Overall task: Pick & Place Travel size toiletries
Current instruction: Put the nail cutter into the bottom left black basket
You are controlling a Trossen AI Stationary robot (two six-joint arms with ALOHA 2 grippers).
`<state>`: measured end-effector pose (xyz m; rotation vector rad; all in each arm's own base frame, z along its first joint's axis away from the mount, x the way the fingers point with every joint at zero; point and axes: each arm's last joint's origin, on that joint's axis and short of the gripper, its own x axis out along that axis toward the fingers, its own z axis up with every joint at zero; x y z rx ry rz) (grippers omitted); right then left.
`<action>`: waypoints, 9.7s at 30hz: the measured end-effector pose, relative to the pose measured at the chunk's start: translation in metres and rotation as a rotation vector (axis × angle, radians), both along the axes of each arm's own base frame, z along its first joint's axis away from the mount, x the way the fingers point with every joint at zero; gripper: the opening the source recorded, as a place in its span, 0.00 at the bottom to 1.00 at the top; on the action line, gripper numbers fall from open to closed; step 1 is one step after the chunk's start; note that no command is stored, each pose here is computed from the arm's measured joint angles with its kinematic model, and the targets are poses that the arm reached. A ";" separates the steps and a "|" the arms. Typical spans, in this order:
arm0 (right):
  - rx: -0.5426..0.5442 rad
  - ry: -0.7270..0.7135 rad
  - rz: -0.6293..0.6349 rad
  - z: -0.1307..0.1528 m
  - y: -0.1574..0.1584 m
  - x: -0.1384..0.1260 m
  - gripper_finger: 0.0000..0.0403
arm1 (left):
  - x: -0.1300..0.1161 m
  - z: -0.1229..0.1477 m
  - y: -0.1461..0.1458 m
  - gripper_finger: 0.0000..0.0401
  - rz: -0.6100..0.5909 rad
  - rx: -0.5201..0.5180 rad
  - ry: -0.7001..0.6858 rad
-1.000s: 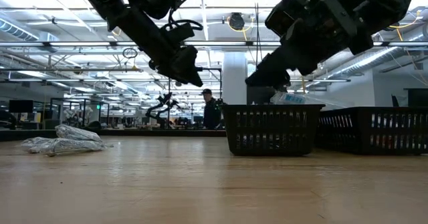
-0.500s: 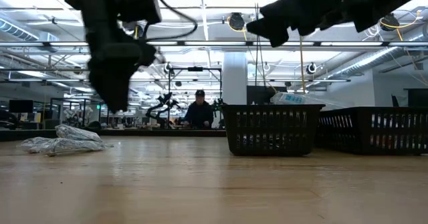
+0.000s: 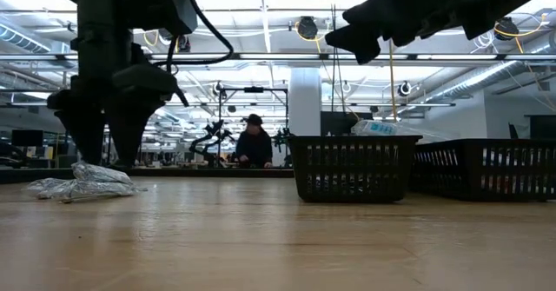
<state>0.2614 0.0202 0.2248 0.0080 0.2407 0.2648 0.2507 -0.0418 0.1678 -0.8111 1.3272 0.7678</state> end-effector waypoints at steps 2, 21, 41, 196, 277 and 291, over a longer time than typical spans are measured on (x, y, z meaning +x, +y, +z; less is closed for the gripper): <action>0.028 0.008 -0.007 0.000 0.000 0.000 0.59 | -0.002 0.000 -0.002 0.85 0.016 -0.009 0.015; 0.111 0.037 0.033 0.000 0.017 -0.002 0.59 | 0.002 -0.029 -0.009 0.83 0.100 -0.036 0.168; 0.113 0.035 0.033 0.000 0.017 -0.002 0.59 | 0.014 -0.031 -0.010 0.32 0.045 -0.062 0.044; 0.100 0.132 -0.038 0.012 0.022 -0.028 0.59 | 0.032 -0.023 -0.011 0.70 -0.290 0.145 -0.214; 0.116 -0.188 -0.108 -0.005 0.027 0.021 0.59 | 0.097 0.057 -0.030 0.06 -0.770 0.719 -1.132; 0.092 -0.204 -0.101 -0.006 0.028 0.023 0.36 | 0.096 0.062 -0.041 0.06 -0.842 0.777 -1.172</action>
